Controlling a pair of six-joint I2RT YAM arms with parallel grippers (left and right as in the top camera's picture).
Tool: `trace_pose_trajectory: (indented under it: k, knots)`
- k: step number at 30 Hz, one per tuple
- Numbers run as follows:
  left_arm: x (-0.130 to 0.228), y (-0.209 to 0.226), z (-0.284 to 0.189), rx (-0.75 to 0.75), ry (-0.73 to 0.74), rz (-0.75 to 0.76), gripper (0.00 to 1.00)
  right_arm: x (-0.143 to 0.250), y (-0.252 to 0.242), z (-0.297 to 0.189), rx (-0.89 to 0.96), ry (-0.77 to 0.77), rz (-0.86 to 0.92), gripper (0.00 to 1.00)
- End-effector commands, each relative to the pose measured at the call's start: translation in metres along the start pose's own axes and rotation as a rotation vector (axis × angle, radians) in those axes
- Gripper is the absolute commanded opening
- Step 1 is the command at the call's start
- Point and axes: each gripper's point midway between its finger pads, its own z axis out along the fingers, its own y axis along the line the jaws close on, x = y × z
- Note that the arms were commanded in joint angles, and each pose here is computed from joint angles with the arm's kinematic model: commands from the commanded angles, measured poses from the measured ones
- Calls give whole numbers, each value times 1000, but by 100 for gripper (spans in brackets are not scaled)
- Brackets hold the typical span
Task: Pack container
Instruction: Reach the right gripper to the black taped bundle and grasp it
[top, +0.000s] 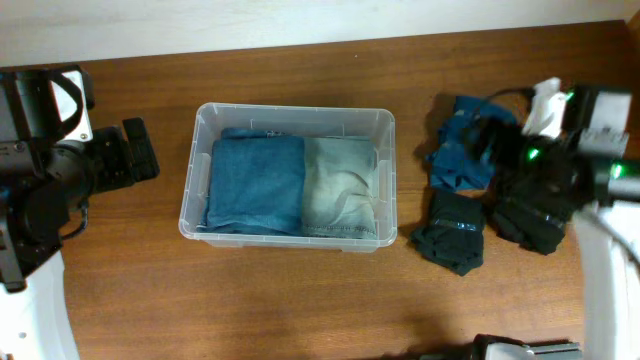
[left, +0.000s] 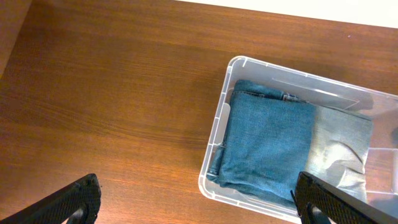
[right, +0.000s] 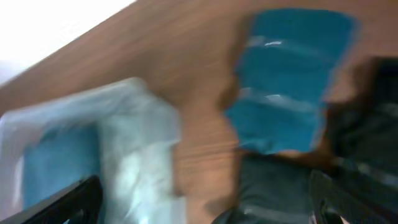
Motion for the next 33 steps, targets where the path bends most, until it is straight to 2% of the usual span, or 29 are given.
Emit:
trace_pose_trajectory:
  k: [1,5,8,12,21,28,30,33]
  knots:
    - [-3,4,-6,-12,-23,-4,100,-20,-72,11,109,-2,210,98]
    - [-3,4,-6,-12,-23,-3,99,-14,-161,16,204,27,428,98]
    - [-3,4,-6,-12,-23,-3,99,-3,-202,26,148,67,519,98]
    - [-3,4,-6,-12,-23,-3,99,14,-230,47,63,131,560,98]
    - [-3,4,-6,-12,-23,-3,99,74,-276,98,165,353,619,99]
    - [-3,3,-6,-12,-23,-3,100,93,-275,112,126,393,624,99]
    - [-3,4,-6,-12,-23,-3,100,90,-266,117,58,374,612,90]
    - [-3,3,-6,-12,-23,-3,99,86,-258,118,6,358,615,46]
